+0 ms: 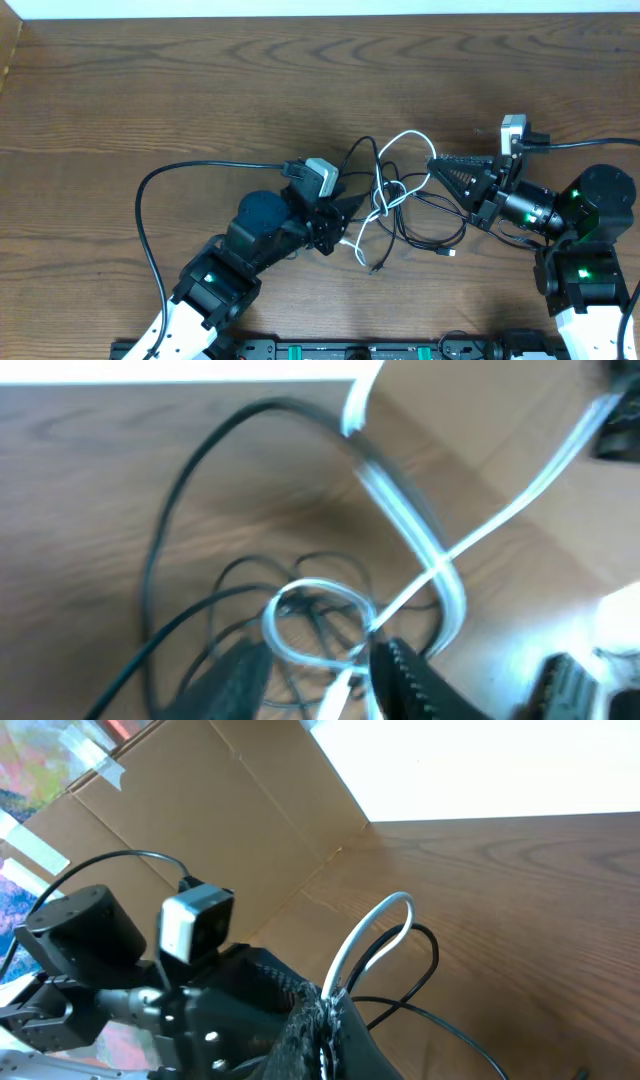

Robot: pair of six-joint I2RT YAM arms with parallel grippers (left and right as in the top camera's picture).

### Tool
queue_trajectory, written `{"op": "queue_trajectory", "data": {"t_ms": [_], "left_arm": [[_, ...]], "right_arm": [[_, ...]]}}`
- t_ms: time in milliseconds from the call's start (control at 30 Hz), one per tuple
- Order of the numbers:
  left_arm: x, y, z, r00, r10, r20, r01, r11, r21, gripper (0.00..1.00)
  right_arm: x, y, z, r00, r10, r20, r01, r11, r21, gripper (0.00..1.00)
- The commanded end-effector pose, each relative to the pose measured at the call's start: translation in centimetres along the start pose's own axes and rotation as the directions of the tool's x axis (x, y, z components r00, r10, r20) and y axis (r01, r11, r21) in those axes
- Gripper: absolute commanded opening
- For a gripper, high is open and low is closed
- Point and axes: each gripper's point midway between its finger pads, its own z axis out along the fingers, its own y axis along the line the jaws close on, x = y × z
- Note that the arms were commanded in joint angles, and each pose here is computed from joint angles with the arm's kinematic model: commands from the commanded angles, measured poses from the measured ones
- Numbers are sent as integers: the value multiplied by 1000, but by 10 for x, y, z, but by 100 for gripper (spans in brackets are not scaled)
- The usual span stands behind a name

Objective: Untangle cables

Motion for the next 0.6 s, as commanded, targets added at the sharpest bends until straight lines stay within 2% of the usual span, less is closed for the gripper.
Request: {"op": "queue_trajectory", "data": {"t_ms": [0,133,567], "left_arm": [[-7,-31,-4,1000,22,2,-22,986,167,48],[-5,-35,-4,1000,23,-9,-21,982,189,54],[-6,-36,4,1000,26,-3,-24,978,205,54]], "right_arm": [[-4,1,0,1000,-1,-2,1,1000,-9,1],[-3,-1,1,1000,6,-6,-6,1000,-8,1],[4,11,1,999,4,-48,-8,997,-76,1]]}}
